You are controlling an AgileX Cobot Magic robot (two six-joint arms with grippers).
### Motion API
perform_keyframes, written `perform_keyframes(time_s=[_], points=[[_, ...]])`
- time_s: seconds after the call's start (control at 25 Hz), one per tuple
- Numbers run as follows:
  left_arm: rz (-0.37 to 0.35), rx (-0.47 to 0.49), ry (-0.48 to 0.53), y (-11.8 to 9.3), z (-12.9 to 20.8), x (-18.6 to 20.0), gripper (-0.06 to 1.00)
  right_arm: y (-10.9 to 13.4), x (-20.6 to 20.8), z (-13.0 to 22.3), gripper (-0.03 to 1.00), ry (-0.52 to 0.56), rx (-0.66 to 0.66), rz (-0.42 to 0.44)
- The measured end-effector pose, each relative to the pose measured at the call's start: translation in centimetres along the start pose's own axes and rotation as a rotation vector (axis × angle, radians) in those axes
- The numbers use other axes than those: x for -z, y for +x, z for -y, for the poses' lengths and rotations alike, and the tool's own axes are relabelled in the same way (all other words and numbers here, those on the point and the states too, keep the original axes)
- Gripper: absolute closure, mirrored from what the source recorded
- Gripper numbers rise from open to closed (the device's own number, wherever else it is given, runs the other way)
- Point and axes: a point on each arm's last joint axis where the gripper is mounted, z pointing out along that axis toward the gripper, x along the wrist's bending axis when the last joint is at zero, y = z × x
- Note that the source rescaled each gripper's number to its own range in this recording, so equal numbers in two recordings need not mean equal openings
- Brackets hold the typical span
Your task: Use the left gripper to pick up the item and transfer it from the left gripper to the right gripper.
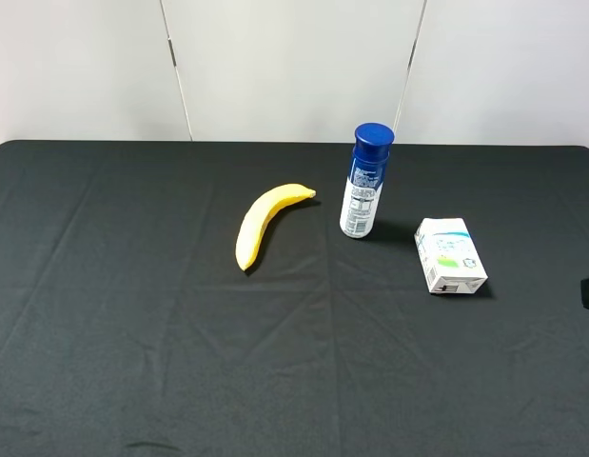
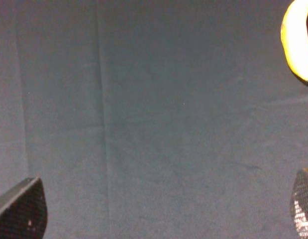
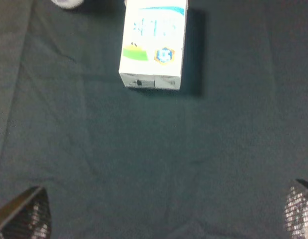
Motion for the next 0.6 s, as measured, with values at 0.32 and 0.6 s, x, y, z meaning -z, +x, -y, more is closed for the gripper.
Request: perform_keyframes(time_s=[0.32,0.6], points=[[0.000,0.000,0.000,0.0,0.0,0.0,-0.03,0.1,2.4,2.1,-0.03,-0.186,0.014,-0.009],[0.000,0.000,0.000,0.0,0.0,0.0,-0.03,0.1,3.4,4.0,-0.03,-0.259,0.052,-0.011]])
